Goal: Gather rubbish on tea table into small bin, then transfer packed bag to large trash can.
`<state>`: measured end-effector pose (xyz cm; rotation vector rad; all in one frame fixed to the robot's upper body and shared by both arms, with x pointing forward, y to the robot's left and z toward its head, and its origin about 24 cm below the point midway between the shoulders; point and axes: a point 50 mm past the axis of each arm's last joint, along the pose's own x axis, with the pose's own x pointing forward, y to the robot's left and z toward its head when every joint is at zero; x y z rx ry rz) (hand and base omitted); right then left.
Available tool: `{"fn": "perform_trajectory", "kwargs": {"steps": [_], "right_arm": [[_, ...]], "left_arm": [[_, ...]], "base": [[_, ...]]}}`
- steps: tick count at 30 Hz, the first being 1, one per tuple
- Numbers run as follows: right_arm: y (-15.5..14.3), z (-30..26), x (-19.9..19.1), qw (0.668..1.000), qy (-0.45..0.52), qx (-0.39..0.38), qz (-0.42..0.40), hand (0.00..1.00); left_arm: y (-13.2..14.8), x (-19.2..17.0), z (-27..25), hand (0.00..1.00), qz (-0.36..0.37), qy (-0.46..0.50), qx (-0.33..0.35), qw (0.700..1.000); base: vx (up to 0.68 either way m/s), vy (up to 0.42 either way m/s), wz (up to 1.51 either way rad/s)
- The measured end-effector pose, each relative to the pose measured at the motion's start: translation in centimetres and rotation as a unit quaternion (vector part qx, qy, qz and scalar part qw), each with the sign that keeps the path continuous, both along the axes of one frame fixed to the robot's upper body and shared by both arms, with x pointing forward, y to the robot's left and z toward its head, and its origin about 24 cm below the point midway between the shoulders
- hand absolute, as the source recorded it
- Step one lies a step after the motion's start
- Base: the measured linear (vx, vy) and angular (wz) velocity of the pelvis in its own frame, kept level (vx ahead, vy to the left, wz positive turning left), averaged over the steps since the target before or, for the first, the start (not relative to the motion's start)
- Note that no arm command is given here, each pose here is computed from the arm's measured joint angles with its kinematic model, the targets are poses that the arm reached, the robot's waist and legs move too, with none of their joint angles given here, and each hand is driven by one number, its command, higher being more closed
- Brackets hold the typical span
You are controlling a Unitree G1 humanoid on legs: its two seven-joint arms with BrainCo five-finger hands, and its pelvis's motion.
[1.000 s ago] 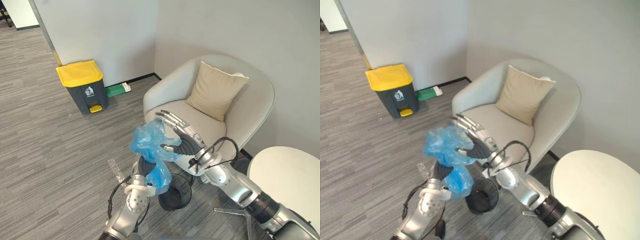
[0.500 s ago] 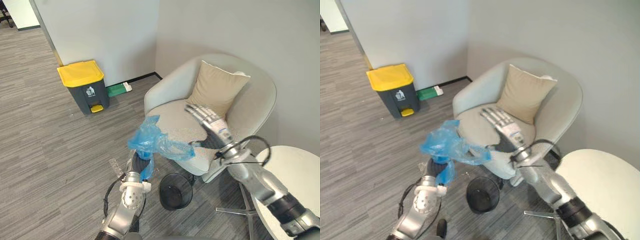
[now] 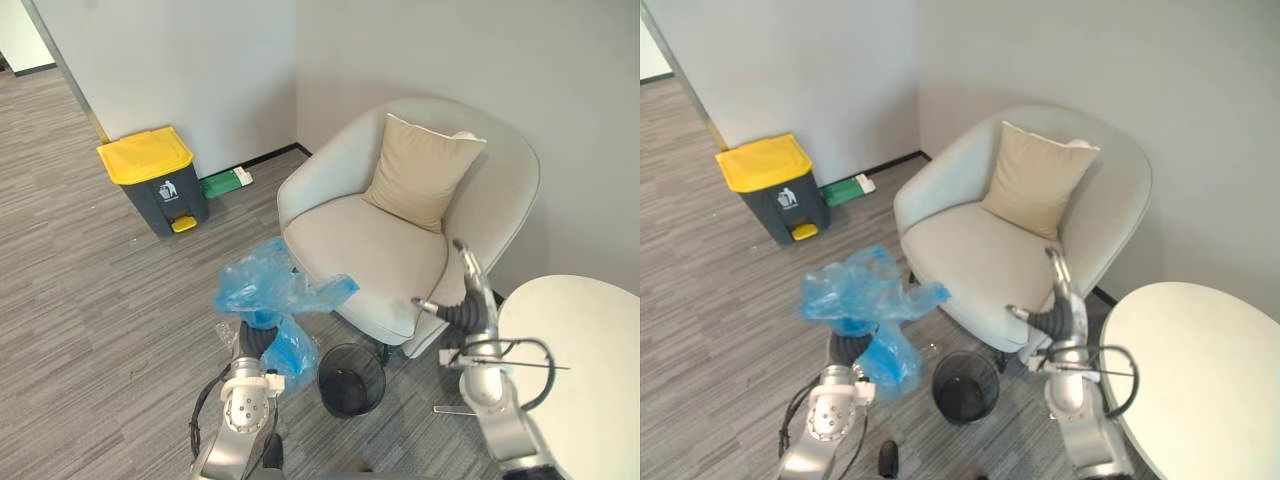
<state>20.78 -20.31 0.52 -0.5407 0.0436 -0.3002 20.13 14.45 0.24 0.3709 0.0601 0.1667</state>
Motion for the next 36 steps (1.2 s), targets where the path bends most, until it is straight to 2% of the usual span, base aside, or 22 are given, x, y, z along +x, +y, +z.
{"fn": "perform_trajectory", "kwargs": {"steps": [4,7,17,23,29,32,36], "right_arm": [[-0.8,-4.9,-1.9,0.987,0.101,0.095,-0.076,0.00],[-1.5,-8.1,-4.0,0.966,0.172,0.147,-0.127,0.00],[-2.3,-13.2,-8.9,0.899,0.283,0.250,-0.223,0.00],[-1.9,-14.0,-9.7,0.881,0.298,0.277,-0.239,0.00],[-1.8,-13.9,-9.3,0.881,0.292,0.288,-0.237,0.00],[-1.8,-13.8,-9.0,0.883,0.289,0.288,-0.232,0.00],[-1.7,-12.7,-5.7,0.896,0.252,0.292,-0.218,0.00]], "left_arm": [[1.4,-0.7,-2.8,1.00,0.014,0.072,-0.025,0.997],[2.6,-1.7,-5.2,1.00,0.034,0.133,-0.042,0.990],[5.2,-5.6,-10.7,1.00,0.094,0.276,-0.082,0.953],[5.5,-7.3,-12.3,1.00,0.110,0.322,-0.084,0.937],[5.5,-8.2,-13.1,1.00,0.114,0.347,-0.083,0.927],[5.2,-7.0,-12.7,1.00,0.108,0.330,-0.087,0.934],[4.6,-4.5,-11.0,1.00,0.091,0.279,-0.092,0.951]], "base": [[0.01,-0.002,-0.02],[0.05,-0.009,-0.06],[0.04,-0.010,-0.04],[0.00,-0.004,-0.01],[0.01,-0.005,0.07],[-0.03,0.000,0.70],[-0.01,0.068,0.85]]}}
